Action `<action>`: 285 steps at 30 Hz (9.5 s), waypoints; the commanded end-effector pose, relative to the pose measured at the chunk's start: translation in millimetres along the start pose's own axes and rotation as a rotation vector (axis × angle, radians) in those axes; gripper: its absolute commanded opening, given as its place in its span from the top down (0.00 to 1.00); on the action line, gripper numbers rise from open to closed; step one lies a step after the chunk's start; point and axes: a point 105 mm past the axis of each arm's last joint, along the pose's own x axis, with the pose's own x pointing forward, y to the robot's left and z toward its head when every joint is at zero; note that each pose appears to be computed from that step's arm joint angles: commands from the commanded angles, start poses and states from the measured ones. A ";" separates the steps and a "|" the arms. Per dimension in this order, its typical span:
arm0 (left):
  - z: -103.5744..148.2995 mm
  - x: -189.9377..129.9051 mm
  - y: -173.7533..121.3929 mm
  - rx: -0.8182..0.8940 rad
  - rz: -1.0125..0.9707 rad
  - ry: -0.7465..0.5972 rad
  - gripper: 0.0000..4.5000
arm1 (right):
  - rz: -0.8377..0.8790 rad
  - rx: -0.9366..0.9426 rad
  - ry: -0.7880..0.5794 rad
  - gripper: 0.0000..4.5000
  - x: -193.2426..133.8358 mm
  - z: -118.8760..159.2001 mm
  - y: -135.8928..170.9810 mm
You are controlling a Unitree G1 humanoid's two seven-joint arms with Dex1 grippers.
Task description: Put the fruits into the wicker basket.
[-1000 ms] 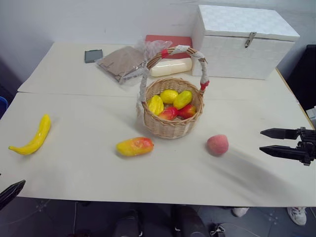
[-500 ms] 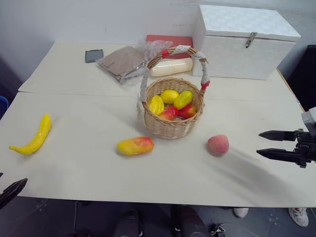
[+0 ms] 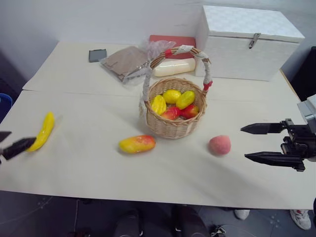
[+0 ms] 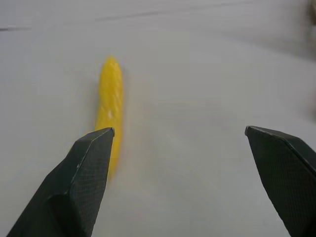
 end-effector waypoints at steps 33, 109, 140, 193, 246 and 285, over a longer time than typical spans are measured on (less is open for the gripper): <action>-53.0 113.5 48.4 0.086 -0.004 0.497 0.62 | -0.039 -0.310 -0.171 0.00 21.0 67.6 30.9; -5.7 134.7 -249.7 0.765 -1.064 0.133 0.17 | -0.404 -0.137 -0.188 0.00 26.4 28.3 12.6; 132.2 137.5 -346.0 0.420 -1.015 -0.117 0.00 | -0.445 -0.126 -0.224 0.00 25.4 28.1 18.5; 106.9 33.4 -233.4 0.591 -1.358 -0.338 0.00 | -0.773 0.186 -0.360 0.47 38.5 -66.2 -40.4; 120.9 47.5 -235.7 0.540 -1.212 -0.470 0.00 | -0.966 -0.074 -0.441 0.95 58.5 15.5 -148.2; 128.1 77.3 -250.8 0.399 -1.452 -0.477 0.00 | -1.097 0.139 -0.112 0.00 -192.6 -9.3 65.3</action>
